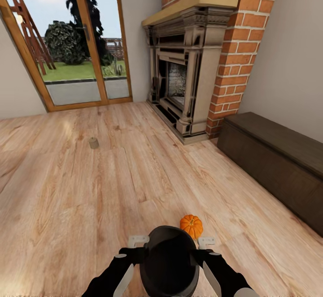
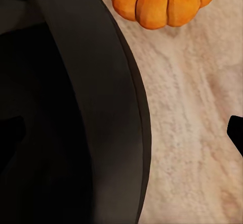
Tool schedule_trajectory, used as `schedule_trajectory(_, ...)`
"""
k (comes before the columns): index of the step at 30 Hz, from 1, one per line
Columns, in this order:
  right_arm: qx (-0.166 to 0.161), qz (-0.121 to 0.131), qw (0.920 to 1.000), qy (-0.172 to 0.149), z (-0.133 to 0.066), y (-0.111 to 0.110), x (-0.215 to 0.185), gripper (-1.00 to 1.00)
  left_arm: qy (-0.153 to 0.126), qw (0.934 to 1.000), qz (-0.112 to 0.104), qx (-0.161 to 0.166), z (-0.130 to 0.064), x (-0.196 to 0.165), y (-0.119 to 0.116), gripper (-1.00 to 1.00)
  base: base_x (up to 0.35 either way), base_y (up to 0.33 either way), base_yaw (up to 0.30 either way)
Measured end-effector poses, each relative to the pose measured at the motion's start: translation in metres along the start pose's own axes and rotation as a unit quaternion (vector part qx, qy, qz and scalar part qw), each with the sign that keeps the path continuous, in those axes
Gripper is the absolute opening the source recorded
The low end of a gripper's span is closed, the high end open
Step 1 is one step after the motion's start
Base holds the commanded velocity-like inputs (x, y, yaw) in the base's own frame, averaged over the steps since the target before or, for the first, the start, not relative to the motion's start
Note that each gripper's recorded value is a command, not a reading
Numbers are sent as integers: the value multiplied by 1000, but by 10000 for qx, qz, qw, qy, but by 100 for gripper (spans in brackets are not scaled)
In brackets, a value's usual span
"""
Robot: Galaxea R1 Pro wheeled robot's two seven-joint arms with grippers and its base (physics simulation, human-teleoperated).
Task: Place each of the two pumpkins and all three candles from the living room inside a cabinet in the living room (use any cabinet), then make sure every cabinet is closed, and position the cauldron so it is next to a table in the living room.
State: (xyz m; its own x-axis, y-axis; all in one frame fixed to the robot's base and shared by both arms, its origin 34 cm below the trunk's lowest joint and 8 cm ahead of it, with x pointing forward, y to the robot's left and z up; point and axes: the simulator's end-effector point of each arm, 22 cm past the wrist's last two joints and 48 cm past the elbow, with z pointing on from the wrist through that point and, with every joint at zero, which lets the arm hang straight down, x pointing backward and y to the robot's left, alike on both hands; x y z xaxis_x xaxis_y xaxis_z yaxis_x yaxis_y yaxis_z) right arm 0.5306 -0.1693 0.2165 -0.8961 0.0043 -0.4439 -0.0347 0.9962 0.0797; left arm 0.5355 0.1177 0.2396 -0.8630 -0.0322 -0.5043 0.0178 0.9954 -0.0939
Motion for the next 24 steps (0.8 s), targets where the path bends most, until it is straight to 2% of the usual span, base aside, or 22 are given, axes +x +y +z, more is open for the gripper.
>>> schedule_trajectory(11, 0, 14, 9998, 211, 12, -1, 20, 100, 212, 9998, -28, 39, 11, 20, 0, 100, 0, 0, 0)
schedule_trajectory(24, 2, 14, 9998, 210, 12, -1, 20, 100, 196, 9998, -20, 39, 11, 19, 1, 100, 0, 0, 0)
